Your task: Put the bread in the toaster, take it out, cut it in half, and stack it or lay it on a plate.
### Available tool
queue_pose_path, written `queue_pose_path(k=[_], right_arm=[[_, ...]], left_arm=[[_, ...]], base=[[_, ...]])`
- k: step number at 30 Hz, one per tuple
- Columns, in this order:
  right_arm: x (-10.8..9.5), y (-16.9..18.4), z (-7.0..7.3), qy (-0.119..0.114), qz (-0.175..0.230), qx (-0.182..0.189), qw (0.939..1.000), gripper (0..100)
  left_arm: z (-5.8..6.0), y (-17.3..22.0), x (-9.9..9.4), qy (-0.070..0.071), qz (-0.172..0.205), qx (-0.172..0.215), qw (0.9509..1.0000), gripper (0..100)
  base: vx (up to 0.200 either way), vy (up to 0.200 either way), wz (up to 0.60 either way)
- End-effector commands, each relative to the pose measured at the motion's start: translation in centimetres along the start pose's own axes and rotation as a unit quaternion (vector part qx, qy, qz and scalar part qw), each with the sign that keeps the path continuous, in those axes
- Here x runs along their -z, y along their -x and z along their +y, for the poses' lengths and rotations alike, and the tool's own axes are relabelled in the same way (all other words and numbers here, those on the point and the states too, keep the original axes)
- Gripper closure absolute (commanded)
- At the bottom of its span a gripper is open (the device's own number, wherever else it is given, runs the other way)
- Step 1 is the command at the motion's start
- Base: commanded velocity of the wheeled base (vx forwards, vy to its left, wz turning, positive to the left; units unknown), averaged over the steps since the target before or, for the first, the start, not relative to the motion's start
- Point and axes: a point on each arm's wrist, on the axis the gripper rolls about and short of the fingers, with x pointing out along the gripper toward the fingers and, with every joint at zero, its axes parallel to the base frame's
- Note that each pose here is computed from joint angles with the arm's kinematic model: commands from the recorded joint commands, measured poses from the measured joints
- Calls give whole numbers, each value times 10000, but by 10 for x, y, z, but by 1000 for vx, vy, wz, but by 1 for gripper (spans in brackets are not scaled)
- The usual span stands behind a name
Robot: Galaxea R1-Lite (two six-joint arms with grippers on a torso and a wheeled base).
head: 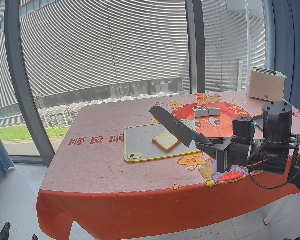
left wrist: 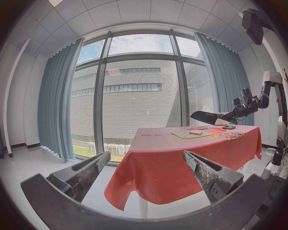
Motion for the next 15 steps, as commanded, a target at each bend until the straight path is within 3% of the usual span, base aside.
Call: queue_pose_path(k=[1,4,9,15], right_arm=[[-6,-1,1,21,-113,-21,9999,100],[-15,-3,0,33,-253,-6,9997,100],[-18,-13,-4,14,-17,8,10000,100],[-22,-27,1,130,-45,-91,9999,100]], left_arm=[[0,0,5,1,5,1,10000,0],[0,0,5,1,5,1,10000,0],[0,0,5,1,5,1,10000,0],[0,0,5,9,5,1,10000,0]], base=[[0,0,0],[0,0,0],[0,0,0],[0,0,0]])
